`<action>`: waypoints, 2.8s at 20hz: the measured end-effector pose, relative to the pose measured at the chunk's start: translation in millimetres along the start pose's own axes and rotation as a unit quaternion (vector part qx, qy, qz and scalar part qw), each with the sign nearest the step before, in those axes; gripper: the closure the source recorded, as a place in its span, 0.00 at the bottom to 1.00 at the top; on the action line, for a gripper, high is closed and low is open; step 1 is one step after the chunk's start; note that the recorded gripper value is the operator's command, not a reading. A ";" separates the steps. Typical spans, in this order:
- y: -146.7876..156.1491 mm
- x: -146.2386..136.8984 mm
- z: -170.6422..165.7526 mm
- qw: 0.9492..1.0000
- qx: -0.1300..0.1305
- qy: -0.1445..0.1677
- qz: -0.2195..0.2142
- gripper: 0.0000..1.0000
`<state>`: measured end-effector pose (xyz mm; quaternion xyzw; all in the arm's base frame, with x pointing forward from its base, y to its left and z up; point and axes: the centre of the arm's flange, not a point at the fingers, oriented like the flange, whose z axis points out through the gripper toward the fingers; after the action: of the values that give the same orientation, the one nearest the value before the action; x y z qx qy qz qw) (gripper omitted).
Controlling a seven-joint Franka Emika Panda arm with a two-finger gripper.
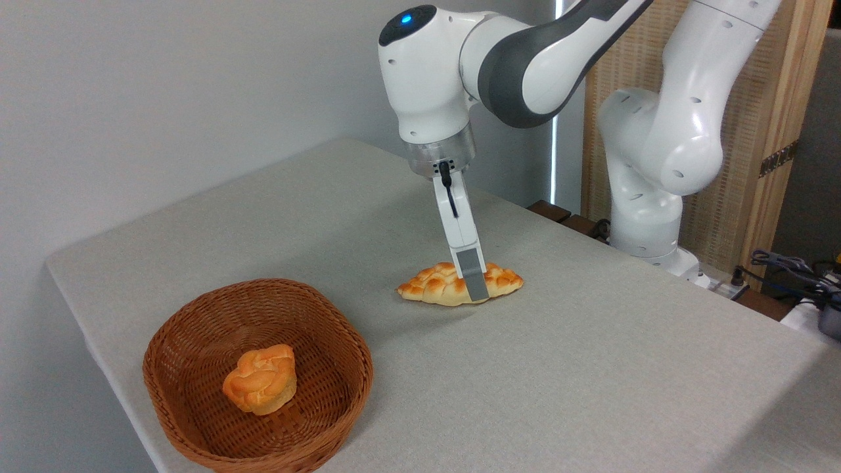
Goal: Put bread into the basket
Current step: 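Close the gripper fingers around the middle of the braided roll, then lift the braided roll and carry it over the wicker basket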
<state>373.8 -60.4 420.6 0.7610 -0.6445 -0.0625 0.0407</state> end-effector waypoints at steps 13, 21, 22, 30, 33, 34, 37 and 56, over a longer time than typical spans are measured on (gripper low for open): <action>2.2 8.1 3.7 1.000 -0.003 -0.004 0.011 0.01; 4.5 14.4 4.2 1.000 -0.003 -0.006 0.019 0.79; 5.1 15.9 4.2 1.000 -0.003 -0.006 0.021 0.79; 5.9 18.0 4.2 1.000 -0.003 -0.007 0.025 0.80; 5.9 18.0 4.2 1.000 -0.003 -0.007 0.025 0.86; 5.8 18.0 4.0 1.000 -0.003 -0.007 0.025 0.86; 5.1 17.9 1.7 1.000 0.000 -0.005 0.023 0.86; -94.6 -40.8 -138.2 0.942 0.027 0.278 -0.188 0.85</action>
<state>479.9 -7.1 545.6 0.8562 -0.4544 0.1622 0.1846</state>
